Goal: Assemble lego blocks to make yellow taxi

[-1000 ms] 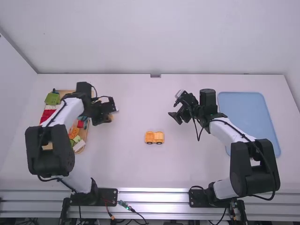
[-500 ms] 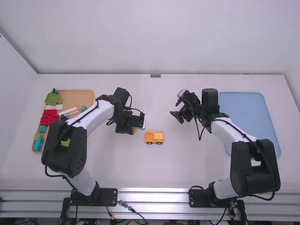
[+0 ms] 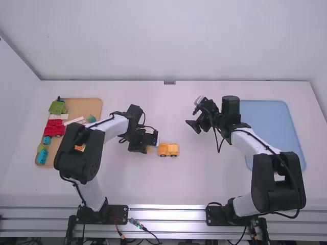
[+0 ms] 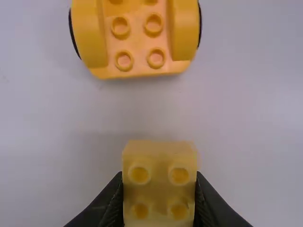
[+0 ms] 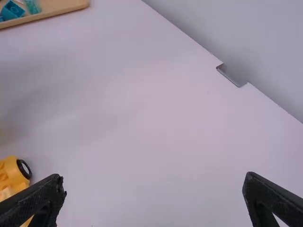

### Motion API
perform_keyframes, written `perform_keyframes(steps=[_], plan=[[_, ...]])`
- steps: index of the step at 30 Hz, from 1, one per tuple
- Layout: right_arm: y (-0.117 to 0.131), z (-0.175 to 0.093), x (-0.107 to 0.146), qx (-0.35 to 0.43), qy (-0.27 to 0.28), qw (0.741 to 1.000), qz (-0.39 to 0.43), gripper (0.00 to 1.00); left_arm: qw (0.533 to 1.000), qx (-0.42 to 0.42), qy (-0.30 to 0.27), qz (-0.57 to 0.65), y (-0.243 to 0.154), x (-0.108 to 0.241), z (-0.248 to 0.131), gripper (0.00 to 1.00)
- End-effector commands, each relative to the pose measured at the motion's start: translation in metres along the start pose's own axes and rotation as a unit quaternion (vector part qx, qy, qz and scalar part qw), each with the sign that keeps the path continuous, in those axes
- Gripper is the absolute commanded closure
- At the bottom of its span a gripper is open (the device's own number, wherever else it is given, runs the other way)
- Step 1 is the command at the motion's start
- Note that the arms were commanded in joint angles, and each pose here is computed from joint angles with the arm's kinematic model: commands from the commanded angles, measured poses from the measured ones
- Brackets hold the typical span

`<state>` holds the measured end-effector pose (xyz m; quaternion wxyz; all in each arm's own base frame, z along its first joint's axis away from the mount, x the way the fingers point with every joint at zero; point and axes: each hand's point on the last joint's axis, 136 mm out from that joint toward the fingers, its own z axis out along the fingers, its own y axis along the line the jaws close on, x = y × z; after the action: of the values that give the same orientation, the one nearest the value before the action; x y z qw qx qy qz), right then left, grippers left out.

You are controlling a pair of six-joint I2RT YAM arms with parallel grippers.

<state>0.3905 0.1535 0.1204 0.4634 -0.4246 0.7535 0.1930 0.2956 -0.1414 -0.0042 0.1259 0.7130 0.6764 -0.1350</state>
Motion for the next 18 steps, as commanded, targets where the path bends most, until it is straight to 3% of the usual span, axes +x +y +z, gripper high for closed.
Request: perform_keyframes(steps=[1, 8, 9, 10, 11, 12, 18], plan=[[-0.004, -0.005, -0.021, 0.005, -0.021, 1.0, -0.017, 0.01, 1.0, 0.007, -0.005, -0.006, -0.01, 0.003, 0.01, 0.97], [-0.003, -0.004, -0.022, 0.003, -0.021, 1.0, -0.018, 0.01, 0.998, -0.044, 0.017, -0.05, 0.005, 0.015, 0.019, 0.85], [-0.003, -0.004, -0.022, 0.004, -0.021, 1.0, -0.018, 0.01, 0.998, -0.043, 0.018, -0.051, 0.005, 0.016, 0.019, 0.71], [-0.005, -0.005, -0.021, 0.006, -0.02, 1.0, -0.017, 0.01, 0.998, -0.043, 0.018, -0.051, 0.005, 0.016, 0.019, 0.5], [-0.005, -0.005, -0.021, 0.006, -0.02, 1.0, -0.017, 0.01, 0.998, -0.043, 0.019, -0.051, 0.005, 0.016, 0.018, 0.08], [-0.005, -0.005, -0.021, 0.006, -0.02, 1.0, -0.017, 0.02, 0.998, -0.043, 0.02, -0.051, 0.005, 0.016, 0.018, 0.01], [-0.005, -0.005, -0.021, 0.006, -0.021, 1.0, -0.017, 0.01, 0.996, -0.055, 0.051, -0.047, 0.02, 0.018, 0.001, 0.01]])
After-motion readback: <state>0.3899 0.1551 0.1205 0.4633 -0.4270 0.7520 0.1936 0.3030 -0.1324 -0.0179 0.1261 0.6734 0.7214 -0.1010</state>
